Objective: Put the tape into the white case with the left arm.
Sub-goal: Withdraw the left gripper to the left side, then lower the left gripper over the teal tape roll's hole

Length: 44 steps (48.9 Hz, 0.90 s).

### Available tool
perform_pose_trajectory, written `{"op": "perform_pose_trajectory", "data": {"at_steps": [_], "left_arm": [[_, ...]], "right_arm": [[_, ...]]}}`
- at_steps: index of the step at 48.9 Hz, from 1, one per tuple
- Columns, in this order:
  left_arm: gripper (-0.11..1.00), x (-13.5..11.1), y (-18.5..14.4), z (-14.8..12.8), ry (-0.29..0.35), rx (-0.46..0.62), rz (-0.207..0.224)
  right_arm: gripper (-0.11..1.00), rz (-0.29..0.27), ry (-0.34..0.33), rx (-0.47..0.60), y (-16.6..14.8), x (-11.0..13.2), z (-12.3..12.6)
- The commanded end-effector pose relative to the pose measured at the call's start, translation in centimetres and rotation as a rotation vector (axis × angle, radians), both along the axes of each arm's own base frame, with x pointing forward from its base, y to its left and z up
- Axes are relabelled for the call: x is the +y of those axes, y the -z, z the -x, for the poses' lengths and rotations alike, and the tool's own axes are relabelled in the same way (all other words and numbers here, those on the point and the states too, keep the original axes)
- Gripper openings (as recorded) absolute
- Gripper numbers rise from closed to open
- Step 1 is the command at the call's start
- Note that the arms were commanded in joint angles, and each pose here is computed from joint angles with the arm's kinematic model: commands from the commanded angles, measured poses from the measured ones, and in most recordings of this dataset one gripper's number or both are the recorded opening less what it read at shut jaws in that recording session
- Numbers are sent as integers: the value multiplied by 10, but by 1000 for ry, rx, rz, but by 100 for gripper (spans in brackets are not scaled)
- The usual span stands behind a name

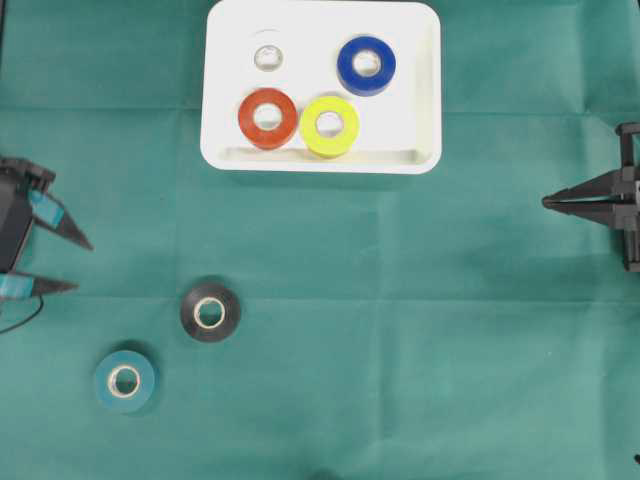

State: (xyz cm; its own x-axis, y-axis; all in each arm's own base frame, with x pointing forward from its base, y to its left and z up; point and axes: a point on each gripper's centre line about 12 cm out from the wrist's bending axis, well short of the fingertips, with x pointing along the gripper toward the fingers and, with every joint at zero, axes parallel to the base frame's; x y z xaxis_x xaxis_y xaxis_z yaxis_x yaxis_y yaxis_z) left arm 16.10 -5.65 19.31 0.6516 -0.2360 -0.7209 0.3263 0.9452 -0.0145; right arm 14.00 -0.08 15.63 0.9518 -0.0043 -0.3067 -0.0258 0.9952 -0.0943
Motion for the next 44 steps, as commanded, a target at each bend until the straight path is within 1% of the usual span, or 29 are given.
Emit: {"op": "perform_pose_trajectory", "data": {"at_steps": [1, 5, 8, 16, 22, 35, 44], "left_arm": [[60, -12, -6, 1, 77, -17, -5], [60, -22, -7, 4, 143, -33, -8], [59, -27, -8, 6, 177, -48, -3], [59, -36, -8, 11, 235, -51, 0], [59, -38, -7, 13, 251, -54, -1], [59, -38, -8, 12, 251, -67, 3], [59, -47, -4, -3, 250, -79, 6]], "right_arm": [[-10, 0, 0, -14, -4, 0, -2], [-10, 0, 2, -12, -4, 0, -2], [-10, 1, 1, -12, -4, 0, -2], [-10, 0, 6, -14, -4, -1, -2], [-10, -2, 8, -14, -4, -1, -2], [-10, 1, 9, -14, -4, -1, -2], [-10, 1, 9, -14, -4, -1, -2]]}}
